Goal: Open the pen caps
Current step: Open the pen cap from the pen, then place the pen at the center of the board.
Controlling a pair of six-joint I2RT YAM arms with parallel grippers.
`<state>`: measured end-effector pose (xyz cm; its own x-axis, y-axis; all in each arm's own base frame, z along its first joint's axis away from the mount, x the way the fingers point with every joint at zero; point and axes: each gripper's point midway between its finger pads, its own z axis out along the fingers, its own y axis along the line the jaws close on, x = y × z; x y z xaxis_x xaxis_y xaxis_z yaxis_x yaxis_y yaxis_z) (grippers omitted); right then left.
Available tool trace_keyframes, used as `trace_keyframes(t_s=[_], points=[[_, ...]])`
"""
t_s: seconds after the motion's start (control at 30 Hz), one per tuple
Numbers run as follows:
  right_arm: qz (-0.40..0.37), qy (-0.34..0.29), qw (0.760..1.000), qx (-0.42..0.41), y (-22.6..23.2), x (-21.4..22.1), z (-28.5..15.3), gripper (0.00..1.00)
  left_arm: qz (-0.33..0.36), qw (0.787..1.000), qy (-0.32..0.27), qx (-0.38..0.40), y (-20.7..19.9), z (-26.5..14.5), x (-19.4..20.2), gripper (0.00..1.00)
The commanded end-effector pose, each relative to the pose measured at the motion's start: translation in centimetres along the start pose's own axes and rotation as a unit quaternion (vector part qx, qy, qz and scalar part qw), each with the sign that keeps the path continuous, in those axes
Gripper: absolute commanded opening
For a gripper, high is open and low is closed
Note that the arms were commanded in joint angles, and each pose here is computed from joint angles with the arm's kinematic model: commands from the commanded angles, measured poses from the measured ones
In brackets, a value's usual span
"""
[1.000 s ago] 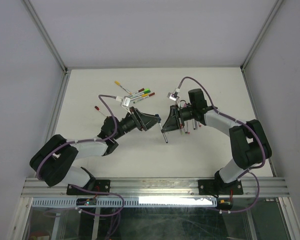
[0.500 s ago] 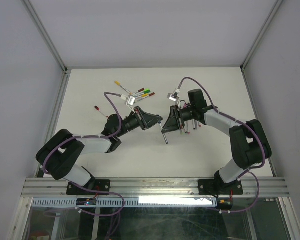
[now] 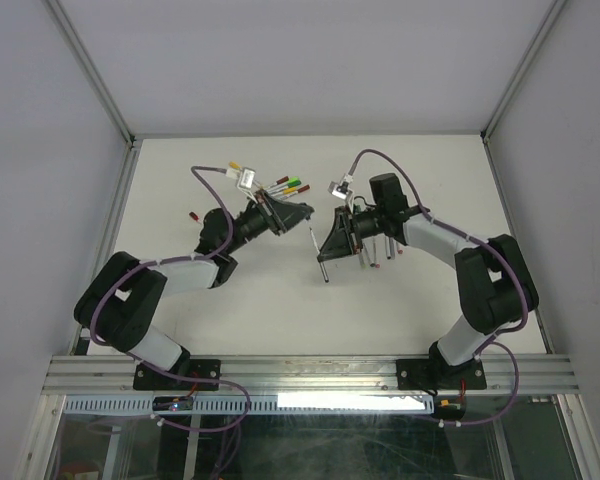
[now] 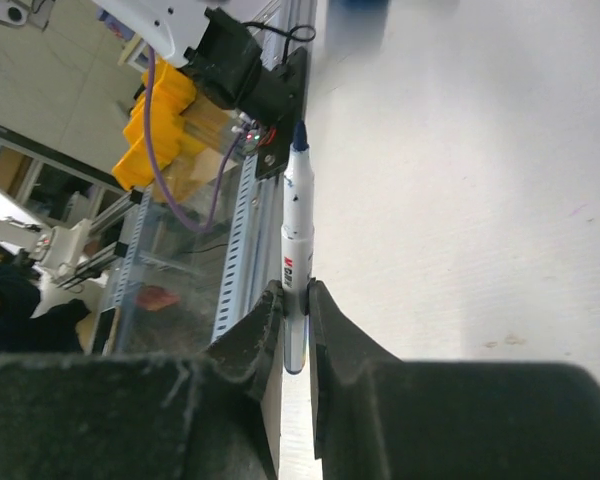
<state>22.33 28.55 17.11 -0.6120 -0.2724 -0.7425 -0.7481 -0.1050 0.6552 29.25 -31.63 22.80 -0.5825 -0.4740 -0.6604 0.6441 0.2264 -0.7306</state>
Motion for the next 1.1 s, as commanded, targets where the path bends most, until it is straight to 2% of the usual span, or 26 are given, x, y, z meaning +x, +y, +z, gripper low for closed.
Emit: trace_keyframes(t_s=[0.0,0.2,0.27,0.4,0.57,0.73,1.07], points=[[0.025,0.018,0.999,-0.042,1.6,1.5,0.9,0.0,0.069,0.986,-0.154,0.01,-1.3,0.8,-10.9,0.0],[0.028,0.023,0.999,-0.018,0.6,1.6,0.9,0.0,0.066,0.981,-0.182,0.006,-0.7,0.1,-13.0,0.0],[0.031,0.027,0.999,0.024,-0.8,1.5,0.6,0.0,0.06,0.983,-0.176,-0.006,0.2,0.1,-12.7,0.0],[0.057,0.026,0.985,0.159,-5.0,1.5,-1.1,0.0,-0.004,0.991,-0.128,-0.048,3.5,0.5,-9.9,0.0],[0.135,0.039,0.94,0.312,-9.1,2.7,-3.2,0.0,-0.055,0.989,-0.081,-0.114,7.5,-0.6,-6.0,0.0],[0.159,0.058,0.888,0.428,-11.9,3.8,-5.9,0.0,-0.058,0.983,-0.07,-0.157,9.0,-2.8,-3.9,0.0],[0.204,0.084,0.809,0.545,-15.6,6.1,-8.5,0.0,-0.027,0.978,-0.067,-0.194,8.0,-6.4,-2.8,0.0]])
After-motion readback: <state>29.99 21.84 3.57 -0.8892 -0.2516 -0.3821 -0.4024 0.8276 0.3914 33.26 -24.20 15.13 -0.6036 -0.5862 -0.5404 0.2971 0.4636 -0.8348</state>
